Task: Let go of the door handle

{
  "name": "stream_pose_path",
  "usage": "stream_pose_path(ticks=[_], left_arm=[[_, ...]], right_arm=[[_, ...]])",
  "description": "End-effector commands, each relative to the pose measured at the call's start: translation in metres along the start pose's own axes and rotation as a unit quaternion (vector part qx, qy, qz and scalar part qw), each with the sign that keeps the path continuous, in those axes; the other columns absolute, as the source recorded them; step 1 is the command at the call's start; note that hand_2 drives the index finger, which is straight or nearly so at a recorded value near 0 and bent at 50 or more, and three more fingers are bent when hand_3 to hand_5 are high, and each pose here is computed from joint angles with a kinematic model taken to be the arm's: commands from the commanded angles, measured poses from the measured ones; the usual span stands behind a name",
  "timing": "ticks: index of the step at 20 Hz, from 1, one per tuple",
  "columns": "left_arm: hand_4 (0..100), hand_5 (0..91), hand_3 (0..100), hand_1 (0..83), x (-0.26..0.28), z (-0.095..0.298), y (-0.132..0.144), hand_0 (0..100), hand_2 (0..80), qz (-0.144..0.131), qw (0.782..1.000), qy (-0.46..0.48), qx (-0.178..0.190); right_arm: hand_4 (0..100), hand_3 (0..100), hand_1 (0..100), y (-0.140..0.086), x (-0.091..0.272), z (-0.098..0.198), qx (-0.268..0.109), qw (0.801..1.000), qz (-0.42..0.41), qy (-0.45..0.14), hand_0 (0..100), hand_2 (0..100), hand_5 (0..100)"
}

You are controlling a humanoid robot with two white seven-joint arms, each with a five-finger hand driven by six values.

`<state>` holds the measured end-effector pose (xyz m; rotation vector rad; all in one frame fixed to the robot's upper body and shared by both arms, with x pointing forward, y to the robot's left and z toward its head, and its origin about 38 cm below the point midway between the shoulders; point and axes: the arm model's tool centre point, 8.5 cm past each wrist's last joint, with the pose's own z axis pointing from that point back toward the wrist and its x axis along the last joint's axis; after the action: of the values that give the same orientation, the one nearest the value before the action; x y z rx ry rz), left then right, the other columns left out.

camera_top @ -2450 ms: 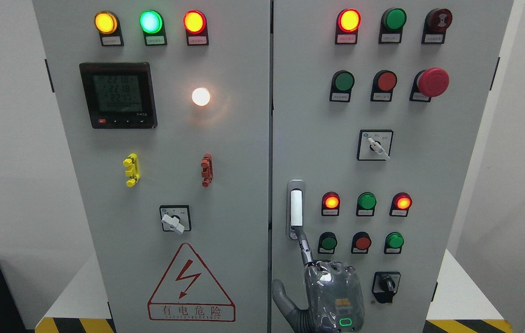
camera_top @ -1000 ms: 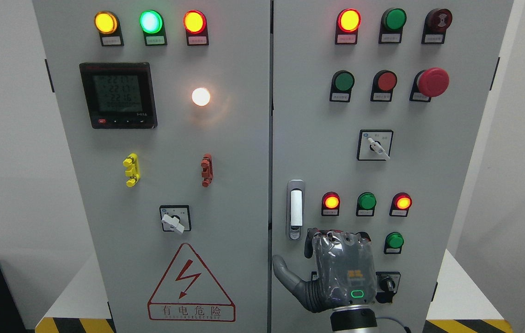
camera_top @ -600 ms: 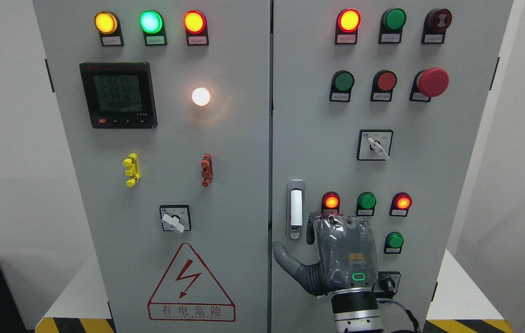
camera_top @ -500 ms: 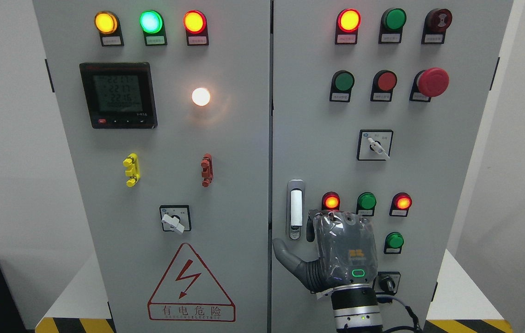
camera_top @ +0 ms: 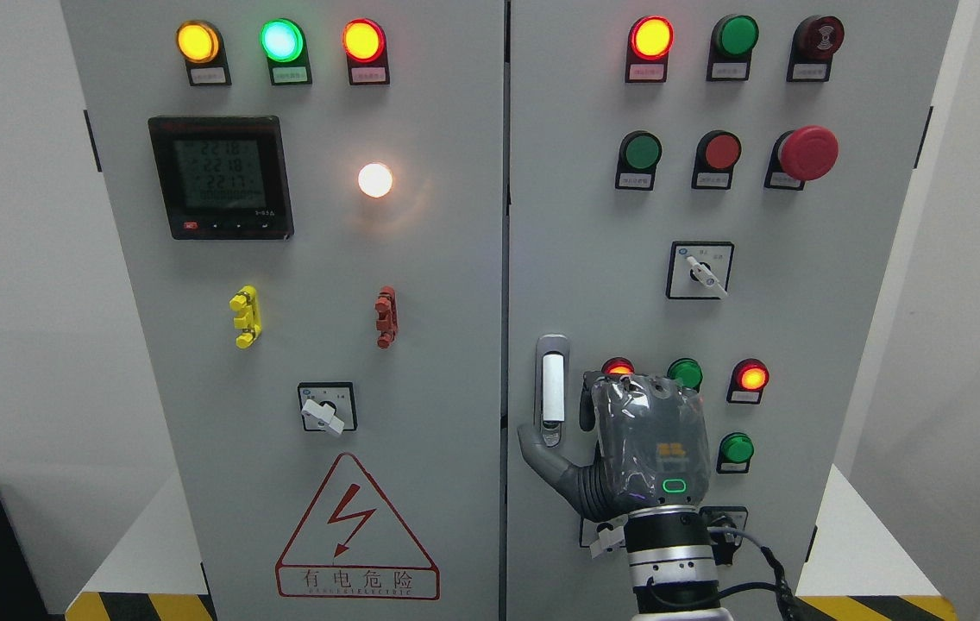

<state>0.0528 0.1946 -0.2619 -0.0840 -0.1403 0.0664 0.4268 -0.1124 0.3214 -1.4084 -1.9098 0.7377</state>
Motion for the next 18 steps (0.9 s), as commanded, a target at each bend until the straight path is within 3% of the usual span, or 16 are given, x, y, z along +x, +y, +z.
stream_pose_path(ticks=[1, 18], left_arm=[[1, 0.0, 9, 0.0, 0.0058, -0.0006, -0.0006, 0, 2.3, -0.010, 1.000, -0.008, -0.001], [1, 0.0, 8, 0.0, 0.0052, -0.0006, -0.0007, 0, 2.5, -0.010, 1.000, -0.007, -0.002]], right_arm=[[98, 100, 39, 0.0028, -0.0076, -0.0046, 0.003, 1.000, 0.004, 0.010, 9, 80, 95], [98, 100, 36, 0.0014, -0.0122, 0.0003, -0.002, 1.000, 0.000, 0.018, 28, 80, 96]])
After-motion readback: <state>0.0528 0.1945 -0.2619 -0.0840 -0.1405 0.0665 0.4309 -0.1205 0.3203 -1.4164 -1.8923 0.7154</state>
